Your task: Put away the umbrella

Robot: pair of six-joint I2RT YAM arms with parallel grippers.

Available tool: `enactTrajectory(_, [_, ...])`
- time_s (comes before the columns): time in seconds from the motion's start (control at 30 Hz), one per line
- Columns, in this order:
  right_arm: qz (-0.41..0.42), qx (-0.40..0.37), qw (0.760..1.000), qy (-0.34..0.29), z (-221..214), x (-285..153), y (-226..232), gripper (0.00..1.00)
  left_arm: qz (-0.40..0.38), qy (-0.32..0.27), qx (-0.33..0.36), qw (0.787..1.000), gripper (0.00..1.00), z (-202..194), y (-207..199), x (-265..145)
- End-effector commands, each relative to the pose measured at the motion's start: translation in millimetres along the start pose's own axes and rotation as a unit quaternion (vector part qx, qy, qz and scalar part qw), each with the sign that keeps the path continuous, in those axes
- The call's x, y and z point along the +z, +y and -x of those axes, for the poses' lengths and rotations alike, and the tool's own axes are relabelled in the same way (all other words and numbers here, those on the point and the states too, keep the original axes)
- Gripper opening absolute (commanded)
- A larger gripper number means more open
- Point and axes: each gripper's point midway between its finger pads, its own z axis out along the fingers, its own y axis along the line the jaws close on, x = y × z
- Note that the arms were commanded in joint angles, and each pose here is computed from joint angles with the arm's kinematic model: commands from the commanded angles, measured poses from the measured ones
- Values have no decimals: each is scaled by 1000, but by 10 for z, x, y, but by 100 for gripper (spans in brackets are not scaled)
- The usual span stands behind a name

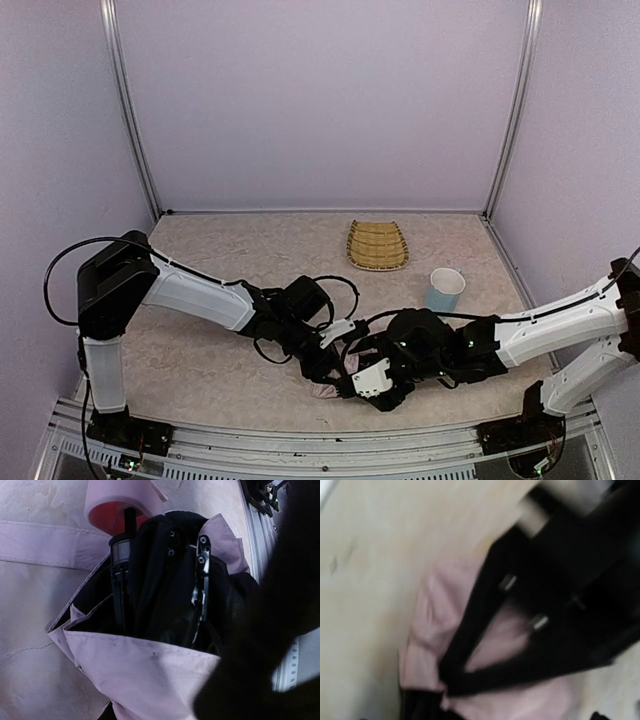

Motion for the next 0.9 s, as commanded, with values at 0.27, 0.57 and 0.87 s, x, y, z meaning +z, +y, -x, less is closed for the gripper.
enactTrajectory(0.27, [53,12,994,96,-548,531,52,72,-31,183,-89,979,11,-1194,-48,108])
enactTrajectory(0.57, [113,58,986,111,-617,595,274,25,-29,36,-26,999,57,-572,21,-141])
enactTrajectory(0.87, [197,131,963,129,-636,537,492,17,68,-257,89,960,99,213,-121,-1137])
